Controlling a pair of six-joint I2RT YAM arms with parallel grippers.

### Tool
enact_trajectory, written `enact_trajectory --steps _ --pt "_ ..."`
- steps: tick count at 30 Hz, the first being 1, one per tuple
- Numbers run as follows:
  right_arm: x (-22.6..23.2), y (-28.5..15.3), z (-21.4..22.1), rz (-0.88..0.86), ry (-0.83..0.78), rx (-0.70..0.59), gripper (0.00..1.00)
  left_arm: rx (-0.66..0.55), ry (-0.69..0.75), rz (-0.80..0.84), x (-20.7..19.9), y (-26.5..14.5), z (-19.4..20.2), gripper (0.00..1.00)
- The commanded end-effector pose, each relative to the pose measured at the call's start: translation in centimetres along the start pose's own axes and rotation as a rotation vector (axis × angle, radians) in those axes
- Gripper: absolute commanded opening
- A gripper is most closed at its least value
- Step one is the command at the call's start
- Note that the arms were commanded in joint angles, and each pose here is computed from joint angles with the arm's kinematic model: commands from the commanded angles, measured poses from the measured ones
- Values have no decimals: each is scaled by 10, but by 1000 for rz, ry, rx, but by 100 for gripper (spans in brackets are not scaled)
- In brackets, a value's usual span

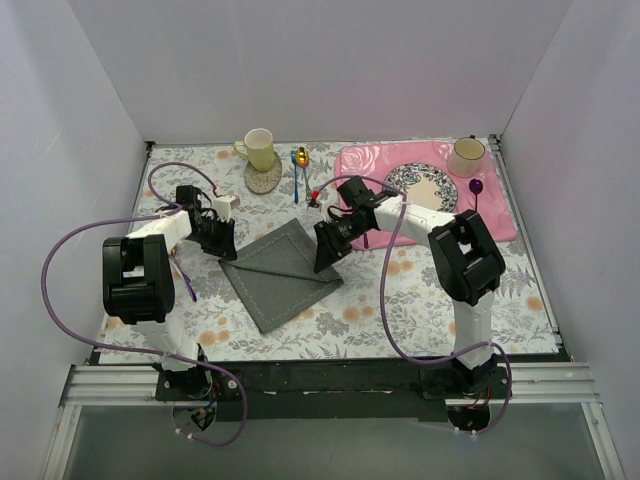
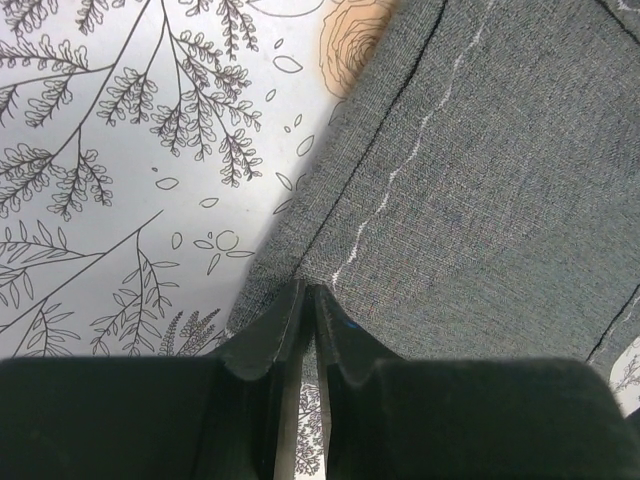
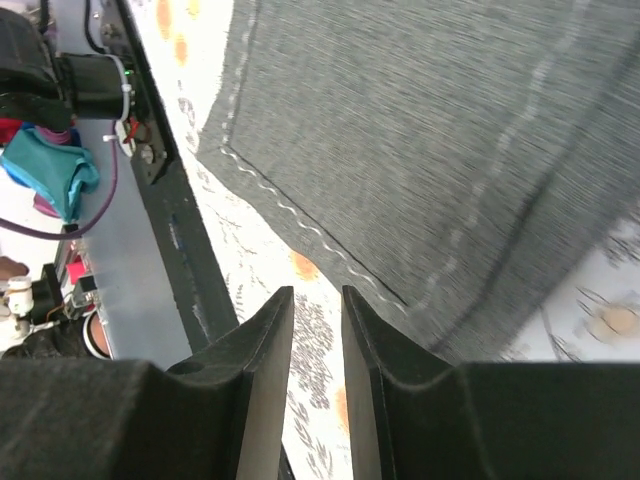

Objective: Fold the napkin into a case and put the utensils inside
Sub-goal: Smooth out the upper triangle-folded napkin at the center of the board.

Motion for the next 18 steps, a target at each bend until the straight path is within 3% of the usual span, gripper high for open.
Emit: enact_trajectory --steps 1,11,15,16,18 --pt "32 11 -16 -86 -79 -20 34 -5 -25 -41 8 2 1 8" --pt "7 42 5 -40 -40 45 33 -31 -49 -12 6 3 -12 11" --pt "-6 45 13 -40 21 57 33 -124 -55 93 -9 -22 -31 32" --pt "-7 45 13 -46 31 55 32 -173 -64 166 -15 -33 -40 42" --pt "-8 45 15 -51 39 54 32 -197 -74 248 -29 -50 -42 48"
Point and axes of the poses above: each gripper's point midway between its finger pads, its own y axis out along the fingers, its own x axis along the line the jaws close on, z = x × y, the point moved 4 cm from there along -y, back along the fingers, and after that the axes turned 1 degree about -y, right-handed, at the moved point
